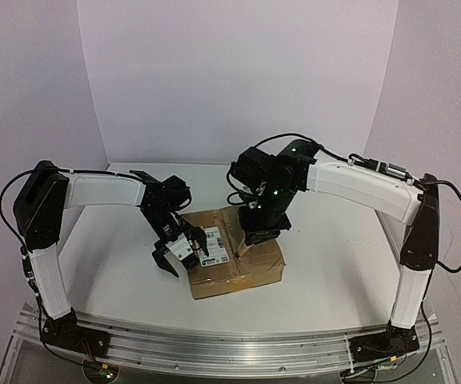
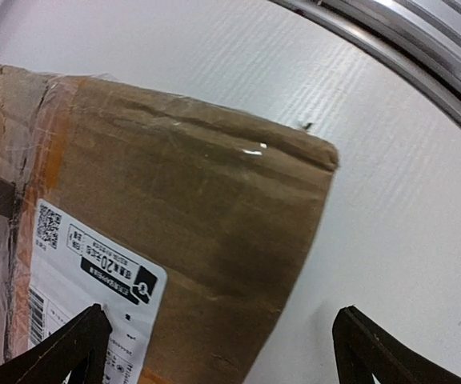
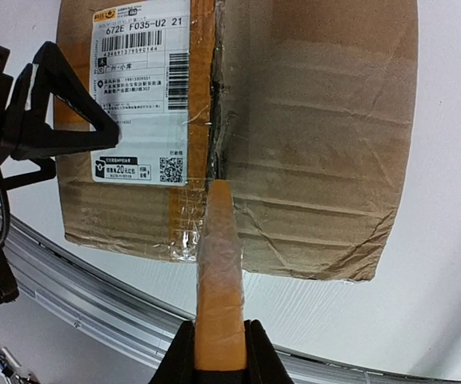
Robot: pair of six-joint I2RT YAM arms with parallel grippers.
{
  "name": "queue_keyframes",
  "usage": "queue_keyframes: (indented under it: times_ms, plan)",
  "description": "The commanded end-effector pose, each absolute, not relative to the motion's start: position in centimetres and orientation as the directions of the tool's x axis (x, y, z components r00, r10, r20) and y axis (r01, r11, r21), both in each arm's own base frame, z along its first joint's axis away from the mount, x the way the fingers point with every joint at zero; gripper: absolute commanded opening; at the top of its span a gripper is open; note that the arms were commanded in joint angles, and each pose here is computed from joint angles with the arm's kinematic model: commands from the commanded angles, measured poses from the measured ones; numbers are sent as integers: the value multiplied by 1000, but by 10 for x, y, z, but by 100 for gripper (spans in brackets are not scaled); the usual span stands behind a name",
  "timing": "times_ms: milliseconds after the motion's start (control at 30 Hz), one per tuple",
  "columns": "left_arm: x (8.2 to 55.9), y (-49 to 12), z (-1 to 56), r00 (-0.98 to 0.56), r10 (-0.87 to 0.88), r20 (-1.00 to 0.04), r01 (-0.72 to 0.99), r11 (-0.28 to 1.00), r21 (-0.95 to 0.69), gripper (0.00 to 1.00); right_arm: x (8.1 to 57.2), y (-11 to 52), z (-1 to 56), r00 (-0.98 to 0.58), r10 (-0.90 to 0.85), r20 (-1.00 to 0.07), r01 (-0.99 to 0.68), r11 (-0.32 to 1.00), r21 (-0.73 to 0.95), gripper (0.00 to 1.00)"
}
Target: Unpack the express box
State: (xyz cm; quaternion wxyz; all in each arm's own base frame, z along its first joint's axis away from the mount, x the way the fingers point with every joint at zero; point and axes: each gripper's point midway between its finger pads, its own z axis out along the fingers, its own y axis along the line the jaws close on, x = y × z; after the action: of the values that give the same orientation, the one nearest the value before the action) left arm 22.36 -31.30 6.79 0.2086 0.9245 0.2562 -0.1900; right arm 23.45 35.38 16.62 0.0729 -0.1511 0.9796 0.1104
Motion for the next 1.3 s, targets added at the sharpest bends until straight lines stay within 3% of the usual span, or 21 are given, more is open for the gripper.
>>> queue_keyframes:
  times_ms: [0, 133, 467, 700, 967, 1033, 1267]
  plan:
    - [242, -342, 58, 779, 443, -443, 613, -687, 390, 95, 242, 366, 177, -939, -262, -221, -305, 934, 187, 0]
    - [243, -339, 45, 735, 513, -444, 670, -651, 357, 78, 224, 373, 172, -949, -247, -194, -281, 943, 177, 0]
    - [243, -318, 11, 665, 629, -402, 743, -609, 277, 60, 172, 324, 157, -963, -247, -108, -254, 966, 52, 0]
    - [246, -309, 2, 623, 678, -390, 779, -581, 235, 54, 135, 311, 152, -966, -259, -10, -259, 964, 65, 0]
    - [246, -305, -4, 591, 707, -388, 804, -557, 209, 50, 103, 307, 162, -963, -270, 17, -267, 960, 89, 0]
    - [245, -304, -5, 591, 707, -388, 804, -558, 205, 50, 103, 309, 162, -958, -288, 4, -286, 953, 96, 0]
    - [238, -301, -3, 601, 695, -394, 793, -581, 184, 50, 177, 306, 212, -951, -118, -287, -171, 970, 170, 0]
